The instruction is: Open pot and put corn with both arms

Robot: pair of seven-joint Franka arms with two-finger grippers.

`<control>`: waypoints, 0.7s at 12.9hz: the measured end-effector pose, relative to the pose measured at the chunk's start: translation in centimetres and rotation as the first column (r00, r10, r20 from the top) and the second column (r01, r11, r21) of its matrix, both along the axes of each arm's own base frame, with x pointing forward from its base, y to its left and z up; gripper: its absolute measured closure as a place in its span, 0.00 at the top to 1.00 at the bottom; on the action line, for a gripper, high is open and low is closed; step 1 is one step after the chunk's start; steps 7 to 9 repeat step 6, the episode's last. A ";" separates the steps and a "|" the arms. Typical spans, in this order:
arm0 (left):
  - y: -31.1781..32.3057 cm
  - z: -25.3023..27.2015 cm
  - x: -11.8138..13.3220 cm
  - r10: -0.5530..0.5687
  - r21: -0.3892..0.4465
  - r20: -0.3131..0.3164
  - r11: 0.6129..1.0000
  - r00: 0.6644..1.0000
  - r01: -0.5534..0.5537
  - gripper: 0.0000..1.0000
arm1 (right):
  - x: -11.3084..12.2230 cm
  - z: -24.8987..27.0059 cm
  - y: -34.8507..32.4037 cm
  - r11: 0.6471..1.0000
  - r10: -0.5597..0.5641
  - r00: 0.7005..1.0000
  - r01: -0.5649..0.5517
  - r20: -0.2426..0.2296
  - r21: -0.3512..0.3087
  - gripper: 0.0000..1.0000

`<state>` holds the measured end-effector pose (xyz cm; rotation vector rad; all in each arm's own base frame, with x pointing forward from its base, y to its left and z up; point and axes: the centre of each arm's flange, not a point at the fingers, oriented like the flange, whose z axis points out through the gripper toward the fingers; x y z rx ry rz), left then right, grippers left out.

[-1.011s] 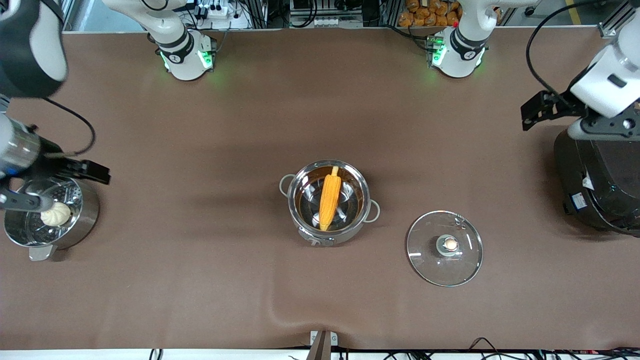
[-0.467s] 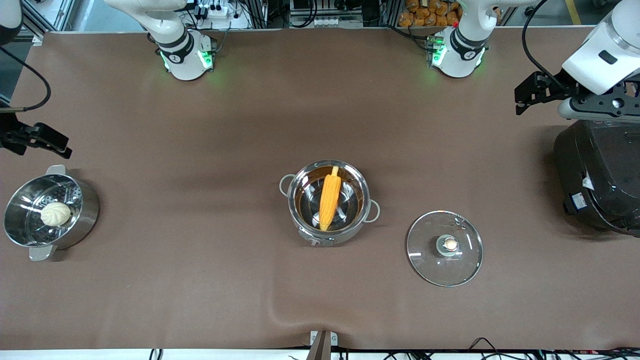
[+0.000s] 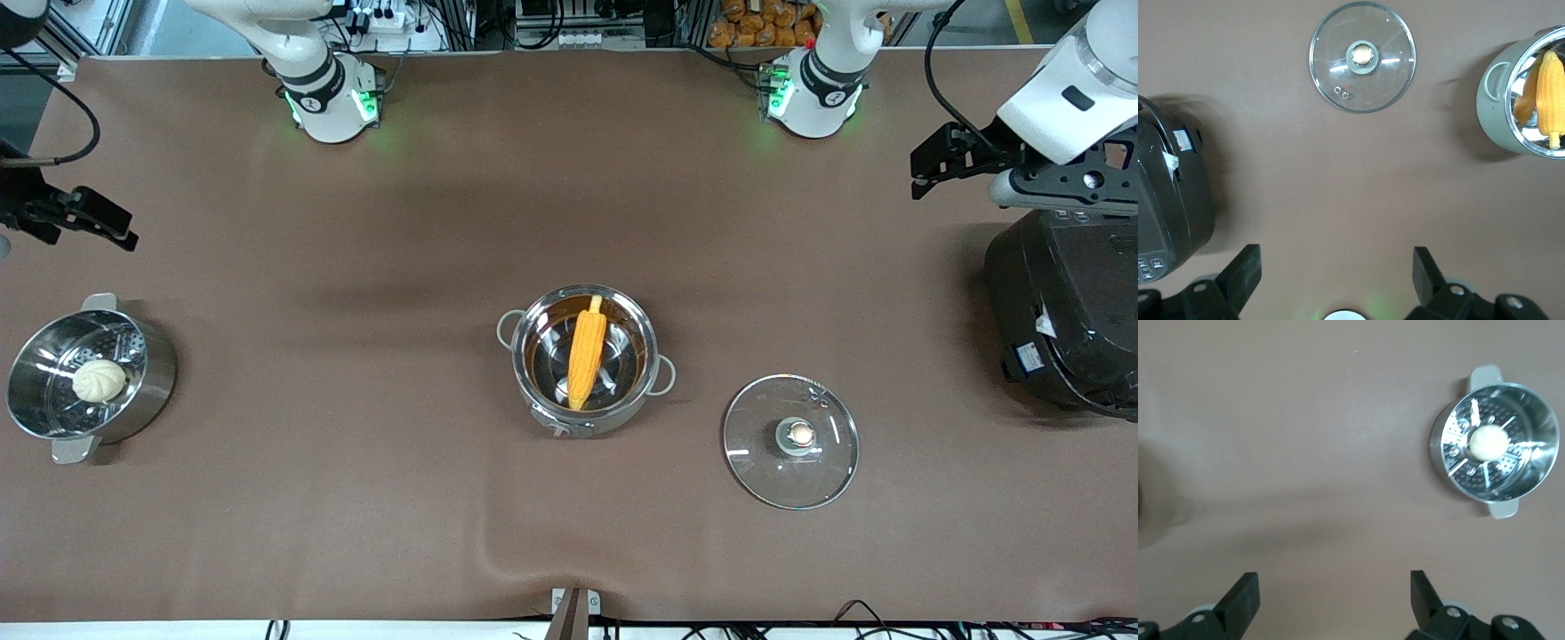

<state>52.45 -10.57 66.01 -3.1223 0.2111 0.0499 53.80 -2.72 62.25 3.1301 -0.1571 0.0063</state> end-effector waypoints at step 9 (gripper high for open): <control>0.2 0.0 0.1 0.003 -0.001 0.002 1.000 1.000 -0.003 1.00 | -0.2 0.5 -0.8 1.000 -0.017 1.000 0.017 -0.004 0.018 1.00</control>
